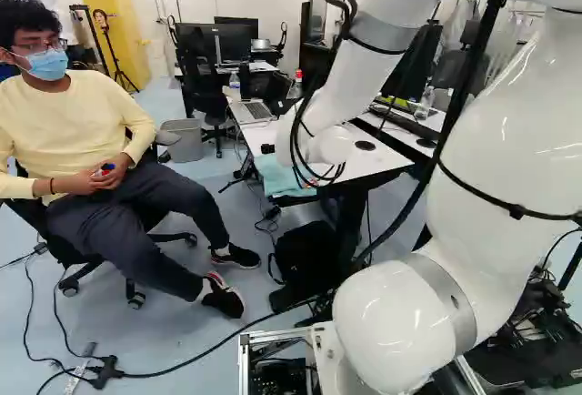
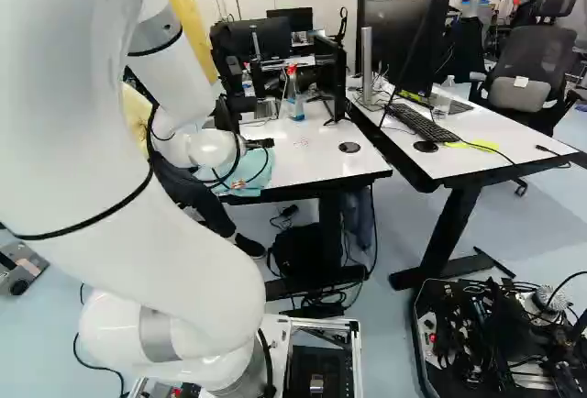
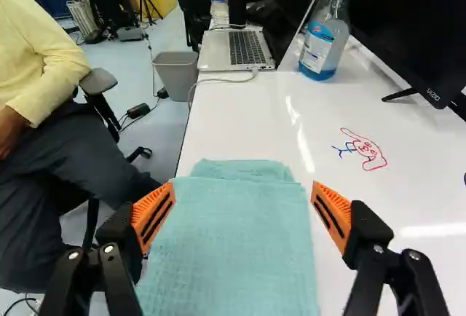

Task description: Clean the table with the green towel

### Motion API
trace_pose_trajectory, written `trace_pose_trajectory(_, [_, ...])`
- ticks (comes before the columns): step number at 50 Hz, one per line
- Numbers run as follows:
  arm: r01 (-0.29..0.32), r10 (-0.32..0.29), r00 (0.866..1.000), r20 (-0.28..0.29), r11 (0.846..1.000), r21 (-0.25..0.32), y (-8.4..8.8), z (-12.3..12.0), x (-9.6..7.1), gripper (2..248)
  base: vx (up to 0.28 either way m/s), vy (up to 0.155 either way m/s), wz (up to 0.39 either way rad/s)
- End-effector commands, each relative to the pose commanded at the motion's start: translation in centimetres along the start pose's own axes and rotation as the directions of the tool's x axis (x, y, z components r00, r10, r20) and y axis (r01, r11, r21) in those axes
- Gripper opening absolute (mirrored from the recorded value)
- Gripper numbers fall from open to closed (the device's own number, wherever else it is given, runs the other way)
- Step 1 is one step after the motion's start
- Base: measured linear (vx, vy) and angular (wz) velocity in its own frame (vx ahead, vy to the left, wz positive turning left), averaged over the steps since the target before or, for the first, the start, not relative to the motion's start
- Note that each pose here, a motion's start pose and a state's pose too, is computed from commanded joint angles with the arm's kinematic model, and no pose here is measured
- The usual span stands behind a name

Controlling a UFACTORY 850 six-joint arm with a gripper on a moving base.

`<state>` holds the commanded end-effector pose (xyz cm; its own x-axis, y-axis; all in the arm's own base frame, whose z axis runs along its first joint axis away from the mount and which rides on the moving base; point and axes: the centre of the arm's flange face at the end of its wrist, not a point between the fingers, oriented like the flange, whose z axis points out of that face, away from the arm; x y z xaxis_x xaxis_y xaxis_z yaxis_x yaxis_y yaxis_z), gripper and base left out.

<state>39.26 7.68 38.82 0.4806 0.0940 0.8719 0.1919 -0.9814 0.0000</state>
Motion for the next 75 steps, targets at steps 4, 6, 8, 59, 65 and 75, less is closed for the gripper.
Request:
trace_pose_trajectory(4, [0.000,0.000,1.000,0.011,1.000,0.001,-0.03,0.04,-0.07,247,0.000,0.000,0.000])
trace_pose_trajectory(6, [0.000,0.000,1.000,0.016,1.000,0.001,-0.03,0.05,-0.11,247,0.000,0.000,0.000])
trace_pose_trajectory(8, [0.000,0.000,1.000,0.021,1.000,0.001,-0.04,0.06,-0.16,247,0.000,0.000,0.000])
trace_pose_trajectory(59, [0.007,-0.008,0.996,0.094,1.000,0.012,-0.57,0.16,-0.74,247,0.000,0.000,0.000])
trace_pose_trajectory(65, [0.008,-0.009,0.994,0.105,1.000,0.014,-0.64,0.16,-0.82,247,0.000,0.000,0.000])
trace_pose_trajectory(75, [0.009,-0.011,0.992,0.124,1.000,0.016,-0.72,0.16,-0.99,247,0.000,0.000,0.000])
